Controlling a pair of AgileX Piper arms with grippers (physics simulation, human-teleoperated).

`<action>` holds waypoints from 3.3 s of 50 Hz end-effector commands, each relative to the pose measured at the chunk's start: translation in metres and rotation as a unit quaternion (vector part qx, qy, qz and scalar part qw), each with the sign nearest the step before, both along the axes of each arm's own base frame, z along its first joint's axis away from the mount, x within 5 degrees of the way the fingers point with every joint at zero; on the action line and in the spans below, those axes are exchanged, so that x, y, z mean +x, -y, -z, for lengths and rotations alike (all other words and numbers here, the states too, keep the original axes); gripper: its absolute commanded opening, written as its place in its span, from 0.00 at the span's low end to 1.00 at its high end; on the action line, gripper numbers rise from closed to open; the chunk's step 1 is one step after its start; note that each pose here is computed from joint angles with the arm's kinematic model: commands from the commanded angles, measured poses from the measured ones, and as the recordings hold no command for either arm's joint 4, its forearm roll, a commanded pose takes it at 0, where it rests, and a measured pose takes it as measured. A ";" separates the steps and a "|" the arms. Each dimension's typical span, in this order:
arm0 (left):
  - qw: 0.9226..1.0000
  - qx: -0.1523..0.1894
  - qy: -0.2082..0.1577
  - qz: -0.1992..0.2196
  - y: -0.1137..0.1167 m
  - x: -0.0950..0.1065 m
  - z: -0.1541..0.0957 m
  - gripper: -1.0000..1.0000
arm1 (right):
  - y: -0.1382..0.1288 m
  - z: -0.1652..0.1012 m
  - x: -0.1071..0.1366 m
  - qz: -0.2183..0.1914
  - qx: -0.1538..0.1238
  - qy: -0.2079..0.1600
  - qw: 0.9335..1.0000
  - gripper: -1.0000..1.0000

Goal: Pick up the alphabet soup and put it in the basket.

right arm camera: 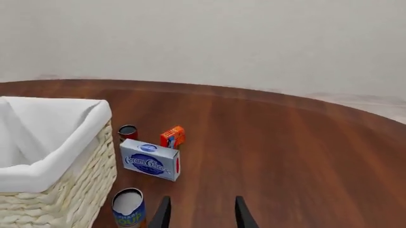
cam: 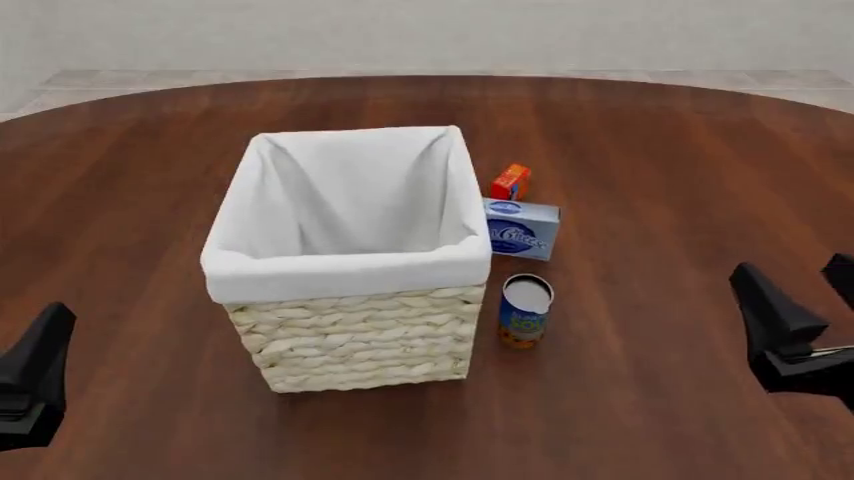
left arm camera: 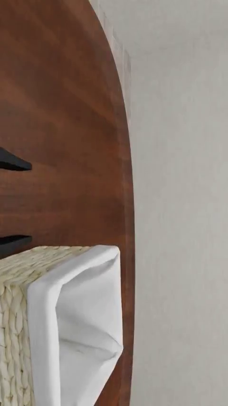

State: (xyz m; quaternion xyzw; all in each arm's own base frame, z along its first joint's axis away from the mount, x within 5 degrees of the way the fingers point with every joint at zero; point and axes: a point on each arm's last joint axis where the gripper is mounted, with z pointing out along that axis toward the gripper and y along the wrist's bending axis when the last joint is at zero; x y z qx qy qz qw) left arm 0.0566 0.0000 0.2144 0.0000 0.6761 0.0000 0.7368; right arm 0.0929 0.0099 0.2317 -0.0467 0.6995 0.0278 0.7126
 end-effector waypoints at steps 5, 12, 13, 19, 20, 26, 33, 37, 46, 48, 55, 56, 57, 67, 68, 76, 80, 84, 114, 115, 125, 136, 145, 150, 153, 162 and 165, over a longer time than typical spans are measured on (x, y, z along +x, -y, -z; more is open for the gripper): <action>1.000 0.000 0.000 0.000 0.000 0.000 0.000 1.00 | -0.016 -0.008 0.038 -0.045 -0.028 -0.028 0.998 1.00; 1.000 0.000 0.000 0.000 0.000 0.000 0.000 1.00 | -0.025 -0.009 0.050 -0.068 -0.044 -0.037 0.996 1.00; 1.000 0.000 0.000 0.000 0.000 0.000 0.000 1.00 | -0.028 -0.007 0.053 -0.075 -0.045 -0.045 0.995 1.00; 1.000 0.000 0.000 0.000 0.000 0.000 0.000 1.00 | -0.037 -0.007 0.060 -0.097 -0.057 -0.057 0.992 1.00; 1.000 0.000 0.000 0.000 0.000 0.000 0.000 1.00 | -0.040 -0.008 0.060 -0.108 -0.061 -0.060 0.991 1.00; 1.000 0.000 0.000 0.000 0.000 0.000 0.000 1.00 | -0.046 -0.011 0.062 -0.124 -0.071 -0.056 0.988 1.00; 1.000 0.000 0.000 0.000 0.000 0.000 0.000 1.00 | -0.058 -0.011 0.074 -0.143 -0.079 -0.061 0.985 1.00; 1.000 0.000 0.000 0.000 0.000 0.000 0.000 1.00 | -0.062 -0.007 0.075 -0.152 -0.087 -0.059 0.983 1.00; 1.000 0.000 0.000 0.000 0.000 0.000 0.000 1.00 | -0.072 0.002 0.085 -0.166 -0.094 -0.076 0.979 1.00; 1.000 0.000 0.000 0.000 0.000 0.000 0.000 1.00 | -0.072 0.004 0.086 -0.165 -0.096 -0.079 0.978 1.00; 1.000 0.000 0.000 0.000 0.000 0.000 0.000 1.00 | -0.080 0.009 0.092 -0.177 -0.093 -0.096 0.975 1.00; 1.000 0.000 0.000 0.000 0.000 0.000 0.000 1.00 | -0.079 0.010 0.093 -0.175 -0.097 -0.095 0.975 1.00; 1.000 0.000 0.000 0.000 0.000 0.000 0.000 1.00 | -0.084 0.013 0.096 -0.181 -0.098 -0.103 0.973 1.00; 1.000 0.000 0.000 0.000 0.000 0.000 0.000 1.00 | -0.089 0.026 0.108 -0.180 -0.106 -0.129 0.969 1.00; 1.000 0.000 0.000 0.000 0.000 0.000 0.000 1.00 | -0.088 0.025 0.108 -0.180 -0.107 -0.127 0.970 1.00; 1.000 0.000 0.000 0.000 0.000 0.000 0.000 1.00 | -0.096 0.033 0.112 -0.192 -0.116 -0.142 0.964 1.00; 1.000 0.000 0.000 0.000 0.000 0.000 0.000 1.00 | -0.098 0.037 0.113 -0.195 -0.124 -0.149 0.962 1.00; 1.000 0.000 0.000 0.000 0.000 0.000 0.000 1.00 | -0.102 0.041 0.117 -0.201 -0.132 -0.158 0.958 1.00; 1.000 0.000 0.000 0.000 0.000 0.000 0.000 1.00 | -0.107 0.066 0.126 -0.207 -0.165 -0.199 0.944 1.00; 1.000 0.000 0.000 0.000 0.000 0.000 0.000 1.00 | -0.109 0.067 0.126 -0.210 -0.164 -0.203 0.942 1.00; 1.000 0.000 0.000 0.000 0.000 0.000 0.000 1.00 | -0.109 0.074 0.127 -0.210 -0.167 -0.213 0.939 1.00; 1.000 0.000 0.000 0.000 0.000 0.000 0.000 1.00 | -0.104 0.077 0.130 -0.199 -0.169 -0.219 0.940 1.00; 1.000 0.000 0.000 0.000 0.000 0.000 0.000 1.00 | -0.104 0.079 0.137 -0.195 -0.171 -0.221 0.940 1.00; 1.000 0.000 0.000 0.000 0.000 0.000 0.000 1.00 | -0.106 0.079 0.138 -0.196 -0.171 -0.220 0.940 1.00; 1.000 0.000 0.000 0.000 0.000 0.000 0.000 1.00 | -0.107 0.078 0.140 -0.196 -0.169 -0.219 0.941 1.00; 1.000 0.000 0.000 0.000 0.000 0.000 0.000 1.00 | -0.109 0.078 0.144 -0.197 -0.169 -0.219 0.941 1.00; 1.000 0.000 0.000 0.000 0.000 0.000 0.000 1.00 | -0.110 0.079 0.144 -0.198 -0.169 -0.220 0.940 1.00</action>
